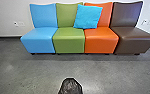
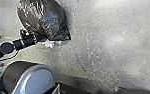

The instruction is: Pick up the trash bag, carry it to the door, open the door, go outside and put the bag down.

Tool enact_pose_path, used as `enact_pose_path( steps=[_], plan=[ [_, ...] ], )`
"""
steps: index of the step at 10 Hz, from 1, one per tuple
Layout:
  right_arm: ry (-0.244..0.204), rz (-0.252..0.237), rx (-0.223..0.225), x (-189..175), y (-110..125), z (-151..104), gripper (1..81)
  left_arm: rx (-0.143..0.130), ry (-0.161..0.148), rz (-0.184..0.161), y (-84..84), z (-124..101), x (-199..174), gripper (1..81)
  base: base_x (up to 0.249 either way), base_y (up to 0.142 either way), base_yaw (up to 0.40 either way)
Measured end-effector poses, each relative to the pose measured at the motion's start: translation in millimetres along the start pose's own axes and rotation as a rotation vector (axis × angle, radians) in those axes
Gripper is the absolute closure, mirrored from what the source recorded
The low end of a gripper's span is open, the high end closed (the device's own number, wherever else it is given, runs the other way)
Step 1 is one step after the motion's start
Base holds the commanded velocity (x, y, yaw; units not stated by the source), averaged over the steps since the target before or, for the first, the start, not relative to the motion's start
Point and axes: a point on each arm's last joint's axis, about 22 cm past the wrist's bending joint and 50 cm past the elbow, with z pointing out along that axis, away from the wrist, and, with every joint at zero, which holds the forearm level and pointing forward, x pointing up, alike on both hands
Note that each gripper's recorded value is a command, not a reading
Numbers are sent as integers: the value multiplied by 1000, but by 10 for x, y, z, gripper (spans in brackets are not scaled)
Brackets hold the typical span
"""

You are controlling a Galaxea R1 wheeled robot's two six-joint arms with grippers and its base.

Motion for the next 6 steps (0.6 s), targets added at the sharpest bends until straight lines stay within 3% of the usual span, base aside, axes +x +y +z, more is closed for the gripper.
enact_pose_path(
  steps=[2,3,4,6],
  plan=[
    [-28,24,6,-37,-101,-39,10,-8,-87,-5,6,-157,-194,811,0,0,0],
    [-38,36,5,-72,-132,-52,10,-30,-123,-3,56,-274,-263,811,0,0,0],
    [-33,36,4,-71,-188,-84,10,-69,-139,7,188,-435,-253,811,0,0,0],
    [-17,26,6,-88,-365,-221,10,-167,-141,46,614,-857,-64,811,0,0,0]
  ],
)
